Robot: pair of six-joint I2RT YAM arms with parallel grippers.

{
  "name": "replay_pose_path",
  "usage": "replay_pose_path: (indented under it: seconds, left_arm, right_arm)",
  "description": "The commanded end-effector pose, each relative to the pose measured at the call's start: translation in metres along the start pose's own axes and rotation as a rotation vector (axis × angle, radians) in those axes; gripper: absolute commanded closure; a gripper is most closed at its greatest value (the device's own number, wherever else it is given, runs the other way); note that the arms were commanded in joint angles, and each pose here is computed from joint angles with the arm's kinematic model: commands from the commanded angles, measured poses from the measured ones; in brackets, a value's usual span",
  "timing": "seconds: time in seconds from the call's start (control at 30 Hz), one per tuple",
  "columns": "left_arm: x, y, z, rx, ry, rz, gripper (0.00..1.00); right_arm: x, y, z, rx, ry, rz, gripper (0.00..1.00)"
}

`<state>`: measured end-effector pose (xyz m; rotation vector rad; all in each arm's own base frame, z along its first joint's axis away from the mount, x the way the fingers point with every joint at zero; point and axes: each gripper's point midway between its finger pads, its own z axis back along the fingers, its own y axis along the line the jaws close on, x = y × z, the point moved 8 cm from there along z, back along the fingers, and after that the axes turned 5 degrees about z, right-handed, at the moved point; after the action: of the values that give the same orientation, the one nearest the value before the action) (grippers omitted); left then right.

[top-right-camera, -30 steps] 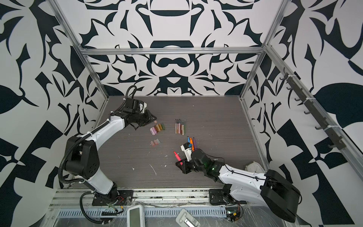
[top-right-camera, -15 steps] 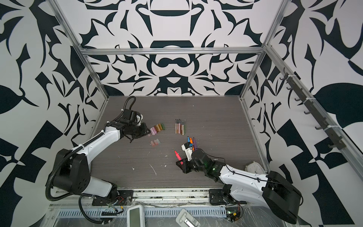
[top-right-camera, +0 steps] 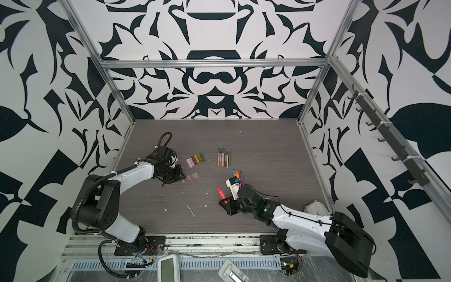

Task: Open the pen caps
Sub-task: 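Pull the pink marker away with right while left carries cap to caps, then lower the translucent cap beside the other caps and open the left gripper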

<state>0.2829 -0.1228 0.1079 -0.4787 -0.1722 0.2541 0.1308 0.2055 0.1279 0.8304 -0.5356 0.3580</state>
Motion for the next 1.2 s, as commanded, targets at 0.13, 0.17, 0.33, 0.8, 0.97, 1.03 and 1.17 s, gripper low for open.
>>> replay_pose_path:
  seconds: [0.13, 0.17, 0.33, 0.8, 0.97, 1.03, 1.17]
  left_arm:
    - [-0.001, 0.002, -0.014, -0.054, 0.036, 0.043, 1.00]
    - [-0.001, 0.002, -0.014, -0.056, 0.036, 0.045, 1.00]
    - [-0.003, 0.004, -0.018, -0.069, 0.045, 0.066, 0.95]
    - [-0.004, 0.010, -0.023, -0.067, 0.052, 0.095, 0.79]
    - [-0.003, 0.010, -0.021, -0.066, 0.044, 0.098, 0.73]
    - [-0.003, 0.010, -0.020, -0.064, 0.043, 0.100, 0.69]
    - [-0.004, 0.010, -0.018, -0.068, 0.041, 0.102, 0.68]
  right_arm:
    - [0.005, 0.002, 0.000, -0.005, -0.019, -0.008, 1.00]
    - [0.005, 0.002, 0.000, -0.005, -0.019, -0.009, 1.00]
    - [0.005, 0.001, -0.001, -0.007, -0.016, -0.014, 1.00]
    - [0.005, 0.000, -0.002, -0.011, -0.007, -0.017, 1.00]
    - [0.005, 0.000, -0.002, -0.011, -0.008, -0.017, 1.00]
    - [0.005, 0.000, -0.002, -0.012, -0.008, -0.017, 1.00]
    - [0.005, 0.000, -0.002, -0.011, -0.007, -0.017, 1.00]
